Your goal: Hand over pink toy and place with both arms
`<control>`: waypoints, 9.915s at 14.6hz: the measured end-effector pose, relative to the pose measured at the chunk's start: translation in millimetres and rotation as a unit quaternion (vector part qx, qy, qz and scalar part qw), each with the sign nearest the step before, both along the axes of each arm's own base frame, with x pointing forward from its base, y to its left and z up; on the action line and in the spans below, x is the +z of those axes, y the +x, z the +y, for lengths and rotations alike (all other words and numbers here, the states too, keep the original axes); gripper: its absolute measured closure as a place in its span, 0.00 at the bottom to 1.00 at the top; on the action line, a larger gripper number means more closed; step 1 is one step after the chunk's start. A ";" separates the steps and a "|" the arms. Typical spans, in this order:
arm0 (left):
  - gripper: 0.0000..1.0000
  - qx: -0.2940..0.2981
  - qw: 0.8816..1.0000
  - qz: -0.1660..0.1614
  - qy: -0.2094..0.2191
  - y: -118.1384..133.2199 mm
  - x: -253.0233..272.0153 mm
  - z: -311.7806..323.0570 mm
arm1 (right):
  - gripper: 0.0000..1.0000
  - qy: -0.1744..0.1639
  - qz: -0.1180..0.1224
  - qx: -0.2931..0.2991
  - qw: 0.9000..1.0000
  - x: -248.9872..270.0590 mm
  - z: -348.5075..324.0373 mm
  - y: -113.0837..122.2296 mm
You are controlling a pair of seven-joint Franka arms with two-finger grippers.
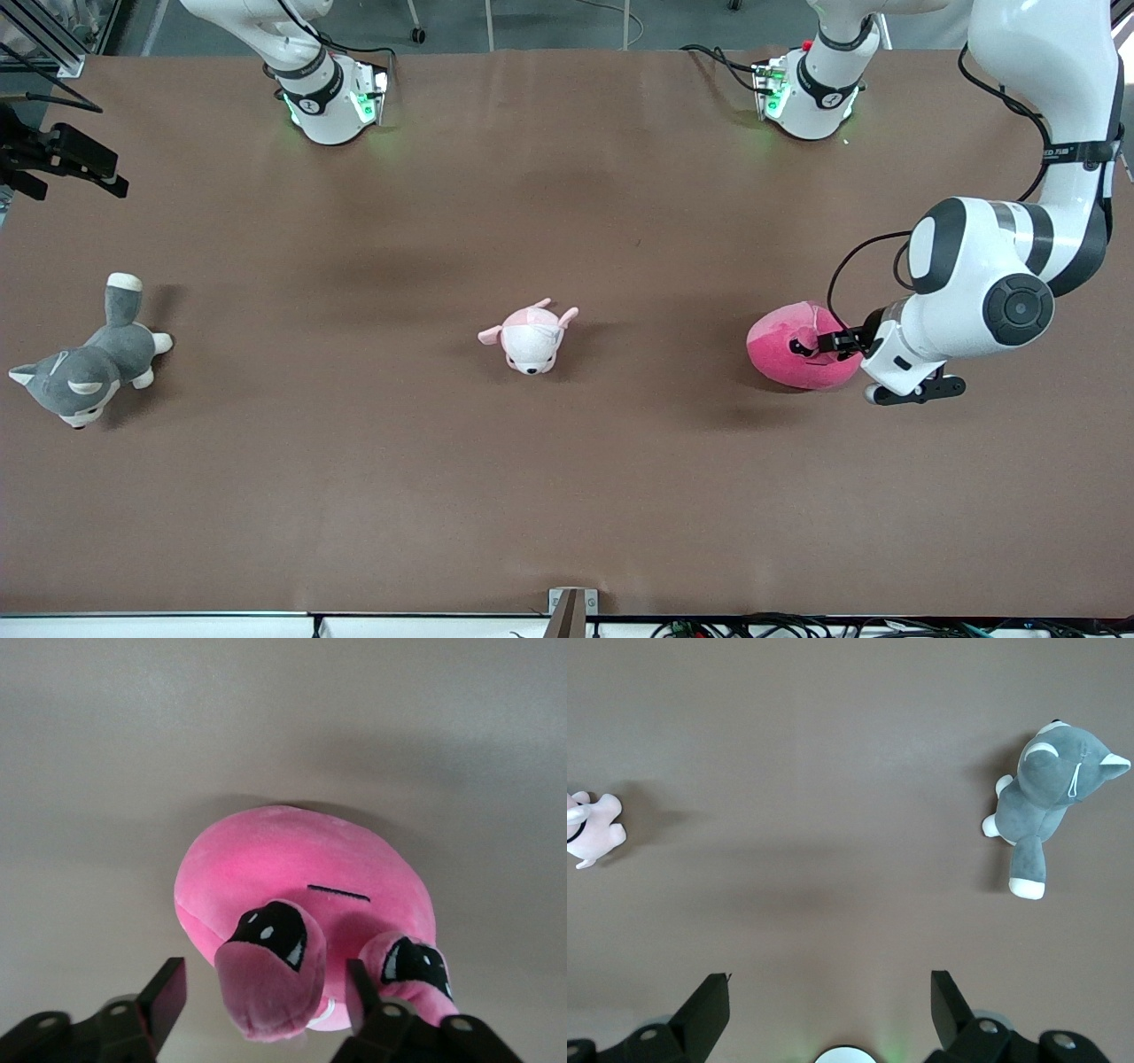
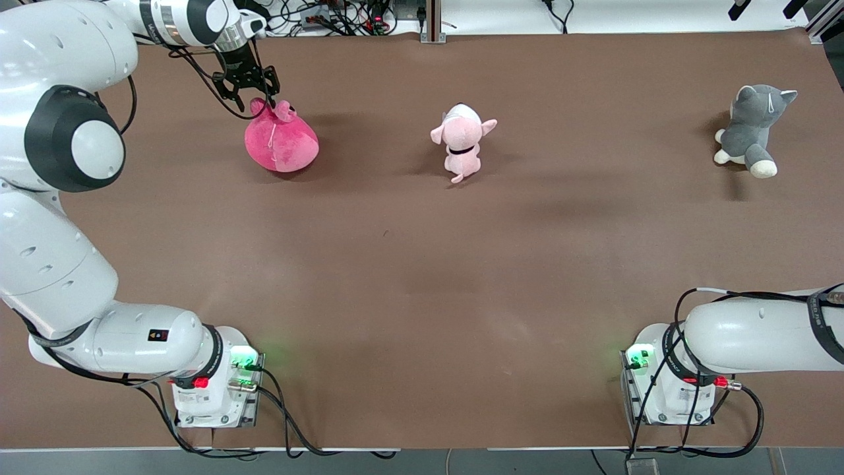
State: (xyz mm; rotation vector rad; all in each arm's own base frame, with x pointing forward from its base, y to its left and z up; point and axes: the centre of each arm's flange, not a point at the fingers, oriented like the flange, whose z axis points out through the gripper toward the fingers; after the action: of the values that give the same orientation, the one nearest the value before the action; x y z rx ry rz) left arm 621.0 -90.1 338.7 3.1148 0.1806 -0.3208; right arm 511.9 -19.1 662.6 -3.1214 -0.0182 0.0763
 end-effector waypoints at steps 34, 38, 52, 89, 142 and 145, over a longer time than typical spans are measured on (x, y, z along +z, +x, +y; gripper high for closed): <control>0.91 0.048 0.988 -0.084 -0.124 -115.9 224.9 -378.8 | 0.00 0.041 0.085 -0.414 0.906 -113.1 168.0 79.8; 0.91 0.044 0.985 -0.087 -0.140 -138.0 219.0 -414.5 | 0.00 0.052 0.070 -0.483 0.871 -106.9 244.2 65.8; 0.91 0.043 0.984 -0.087 -0.149 -150.8 216.1 -434.5 | 0.00 0.051 0.076 -0.531 0.842 -127.8 386.1 8.7; 0.42 0.027 0.982 -0.123 -0.140 -157.0 222.4 -441.5 | 0.82 0.033 0.083 -0.510 0.856 -122.2 392.8 -11.5; 0.00 -0.094 0.984 -0.151 0.019 -81.2 312.9 9.8 | 0.00 -0.015 -0.026 -0.006 1.000 -99.4 -28.2 86.0; 0.00 -0.094 0.984 -0.149 0.019 -81.3 312.1 9.9 | 0.00 -0.016 -0.033 -0.009 0.999 -80.2 -31.3 85.4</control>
State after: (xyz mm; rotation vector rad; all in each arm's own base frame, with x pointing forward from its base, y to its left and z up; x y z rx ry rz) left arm 539.7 -80.2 650.8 3.1707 -0.1103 0.1516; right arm 597.3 -50.5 582.5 -3.1542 0.0094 -0.0261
